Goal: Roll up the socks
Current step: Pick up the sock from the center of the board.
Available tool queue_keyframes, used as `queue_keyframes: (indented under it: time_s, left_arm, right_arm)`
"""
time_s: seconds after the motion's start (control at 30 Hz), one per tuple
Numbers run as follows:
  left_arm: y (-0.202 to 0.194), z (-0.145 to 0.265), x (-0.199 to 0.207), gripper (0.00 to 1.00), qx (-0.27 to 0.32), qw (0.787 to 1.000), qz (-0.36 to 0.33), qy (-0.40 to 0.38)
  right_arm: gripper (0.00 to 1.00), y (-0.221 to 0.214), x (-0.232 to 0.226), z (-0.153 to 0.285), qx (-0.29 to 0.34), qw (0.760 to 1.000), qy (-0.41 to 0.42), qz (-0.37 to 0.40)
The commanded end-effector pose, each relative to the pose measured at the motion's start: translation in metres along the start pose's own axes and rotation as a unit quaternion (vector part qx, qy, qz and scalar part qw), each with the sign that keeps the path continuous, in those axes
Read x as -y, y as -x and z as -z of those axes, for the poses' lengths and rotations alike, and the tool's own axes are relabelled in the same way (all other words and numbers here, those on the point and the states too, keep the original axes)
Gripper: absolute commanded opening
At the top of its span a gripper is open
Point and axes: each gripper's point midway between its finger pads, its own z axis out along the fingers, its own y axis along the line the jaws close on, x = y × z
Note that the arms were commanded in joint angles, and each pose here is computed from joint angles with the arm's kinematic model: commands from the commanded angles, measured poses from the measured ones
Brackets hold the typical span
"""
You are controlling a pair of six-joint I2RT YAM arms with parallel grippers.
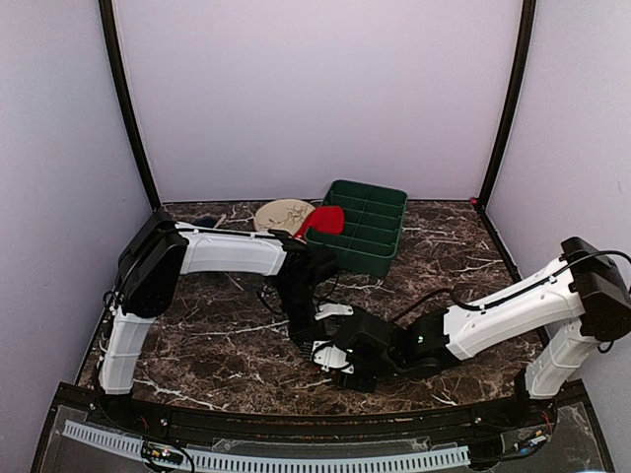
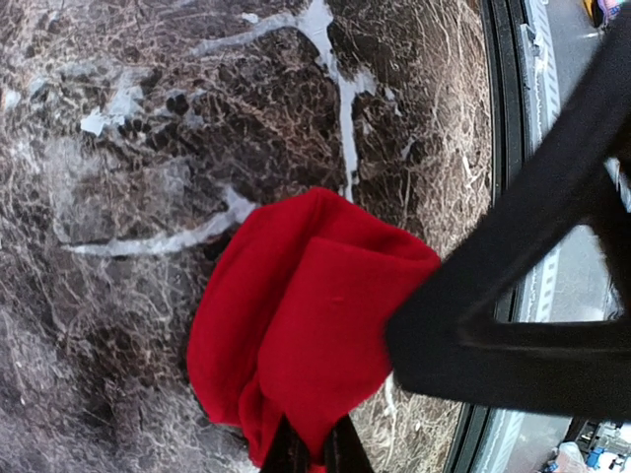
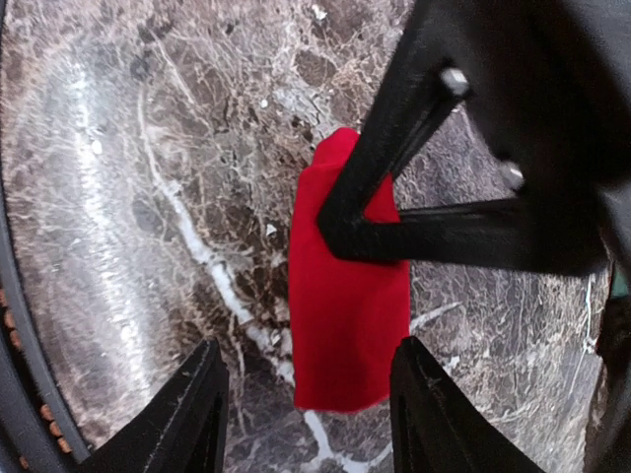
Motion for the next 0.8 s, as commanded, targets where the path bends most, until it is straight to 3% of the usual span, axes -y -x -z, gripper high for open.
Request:
queue_keyframes:
  time_s: [0.0, 0.53, 0.77]
  left_arm:
    - [-0.004, -0.002, 0.004, 0.0, -0.011, 1.0, 0.005, -0.015]
    - [-0.004, -0.003, 0.007, 0.0, -0.01, 1.0, 0.008, -0.029]
    - [-0.004, -0.003, 0.006, 0.0, -0.009, 1.0, 0.007, -0.028]
  right_arm:
    - [0.54, 0.002, 0.008, -0.01, -0.018, 0.998, -0.032, 0.046]
    - [0.56, -0.005, 0.025, -0.028, -0.047, 0.994, -0.05, 0.084]
    - [0.52, -0.014, 0.024, -0.036, -0.072, 0.994, -0.011, 0.081]
